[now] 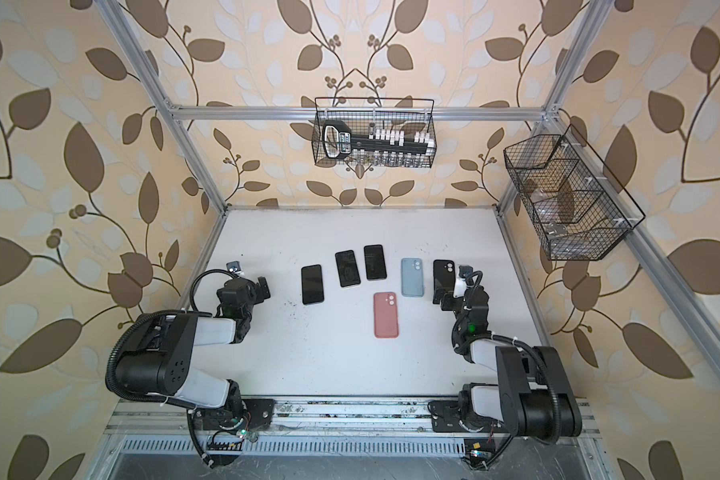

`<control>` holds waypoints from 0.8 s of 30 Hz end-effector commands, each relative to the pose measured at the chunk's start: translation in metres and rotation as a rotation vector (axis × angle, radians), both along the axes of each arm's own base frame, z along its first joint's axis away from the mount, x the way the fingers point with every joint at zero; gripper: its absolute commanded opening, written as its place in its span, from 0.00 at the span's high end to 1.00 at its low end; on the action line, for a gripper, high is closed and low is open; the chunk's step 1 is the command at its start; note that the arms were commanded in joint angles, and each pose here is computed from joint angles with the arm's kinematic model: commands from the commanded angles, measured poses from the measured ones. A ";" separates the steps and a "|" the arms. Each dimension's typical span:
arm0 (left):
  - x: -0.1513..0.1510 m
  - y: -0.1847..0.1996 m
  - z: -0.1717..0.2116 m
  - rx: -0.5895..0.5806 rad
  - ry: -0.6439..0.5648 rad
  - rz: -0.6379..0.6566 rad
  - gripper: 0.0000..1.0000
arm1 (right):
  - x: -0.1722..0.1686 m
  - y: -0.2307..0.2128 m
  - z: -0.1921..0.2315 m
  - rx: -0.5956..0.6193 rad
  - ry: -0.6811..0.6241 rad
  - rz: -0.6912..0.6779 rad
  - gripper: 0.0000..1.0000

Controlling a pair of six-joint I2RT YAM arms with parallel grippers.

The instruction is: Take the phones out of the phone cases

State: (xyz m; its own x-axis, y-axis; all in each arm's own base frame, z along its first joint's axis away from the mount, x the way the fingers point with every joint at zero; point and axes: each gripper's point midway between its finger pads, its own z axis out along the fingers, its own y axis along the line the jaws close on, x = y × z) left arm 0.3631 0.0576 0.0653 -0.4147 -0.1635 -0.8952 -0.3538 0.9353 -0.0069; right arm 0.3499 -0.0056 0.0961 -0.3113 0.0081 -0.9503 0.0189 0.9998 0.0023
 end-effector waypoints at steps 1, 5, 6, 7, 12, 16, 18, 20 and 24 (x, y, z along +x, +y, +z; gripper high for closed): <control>0.011 -0.002 0.015 -0.017 -0.055 -0.009 0.01 | 0.002 0.005 0.020 -0.038 -0.096 0.021 0.00; 0.012 -0.002 0.015 -0.017 -0.051 -0.007 0.01 | 0.004 0.004 0.021 -0.035 -0.104 0.015 0.00; 0.012 -0.001 0.014 -0.017 -0.049 -0.005 0.01 | 0.005 0.000 0.021 -0.030 -0.096 -0.008 0.00; 0.012 -0.002 0.015 -0.017 -0.051 -0.006 0.01 | 0.005 -0.001 0.019 -0.031 -0.090 -0.014 0.00; 0.012 -0.003 0.015 -0.018 -0.051 -0.013 0.01 | 0.004 -0.001 0.021 -0.038 -0.097 -0.020 0.00; 0.020 -0.019 0.012 -0.027 -0.020 -0.122 0.01 | 0.004 -0.001 0.021 -0.037 -0.098 -0.019 0.00; 0.020 -0.020 0.012 -0.028 -0.020 -0.124 0.01 | 0.004 -0.001 0.020 -0.037 -0.097 -0.020 0.00; 0.020 -0.020 0.012 -0.028 -0.021 -0.123 0.01 | 0.004 -0.001 0.020 -0.036 -0.097 -0.020 0.00; 0.020 -0.020 0.012 -0.028 -0.022 -0.124 0.01 | 0.004 -0.001 0.020 -0.037 -0.097 -0.020 0.00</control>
